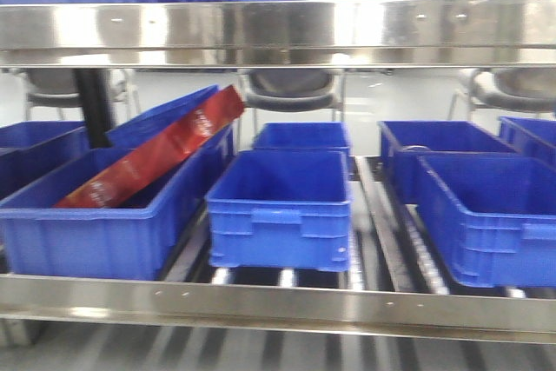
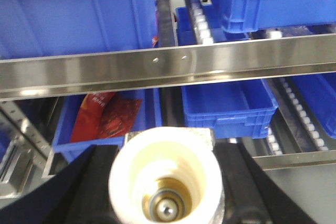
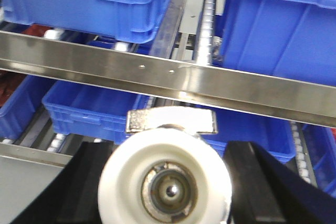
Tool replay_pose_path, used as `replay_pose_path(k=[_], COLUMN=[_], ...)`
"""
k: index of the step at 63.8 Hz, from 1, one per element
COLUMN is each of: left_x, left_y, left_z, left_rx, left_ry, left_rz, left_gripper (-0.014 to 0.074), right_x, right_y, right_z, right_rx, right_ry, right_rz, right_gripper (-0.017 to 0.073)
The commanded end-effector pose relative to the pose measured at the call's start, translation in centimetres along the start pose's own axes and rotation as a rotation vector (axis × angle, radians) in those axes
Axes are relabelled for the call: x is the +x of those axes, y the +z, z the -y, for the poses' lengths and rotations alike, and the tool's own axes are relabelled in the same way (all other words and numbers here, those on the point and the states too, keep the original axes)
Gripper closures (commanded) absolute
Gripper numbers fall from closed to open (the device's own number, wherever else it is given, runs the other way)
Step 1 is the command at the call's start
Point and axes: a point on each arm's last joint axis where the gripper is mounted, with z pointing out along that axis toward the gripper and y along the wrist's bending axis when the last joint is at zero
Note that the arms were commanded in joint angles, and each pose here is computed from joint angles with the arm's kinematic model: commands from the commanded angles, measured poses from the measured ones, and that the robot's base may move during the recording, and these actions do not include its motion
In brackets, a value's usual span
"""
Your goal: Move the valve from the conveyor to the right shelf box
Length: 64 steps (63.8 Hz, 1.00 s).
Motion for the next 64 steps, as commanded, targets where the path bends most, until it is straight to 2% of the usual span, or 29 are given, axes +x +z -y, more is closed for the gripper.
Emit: replay_pose_path(k=[1, 64], left_x=[-0.71, -0.71], left_y=[-0.74, -0.74], left_z=[0.11, 0.11], left_rx=[-0.002, -0.002], left_ry=[-0.006, -0.006], left_rz=[0.071, 0.071], left_gripper=[0.0705, 0.0705], right_x=[-1.11, -1.11], right_y=[-0.93, -0.93], right_z=[0.07, 0.07], right_rx=[0.017, 0.017], right_ry=[-0.013, -0.013], right_rz=[0.098, 0.098], right_gripper=[0.0713, 0.0713])
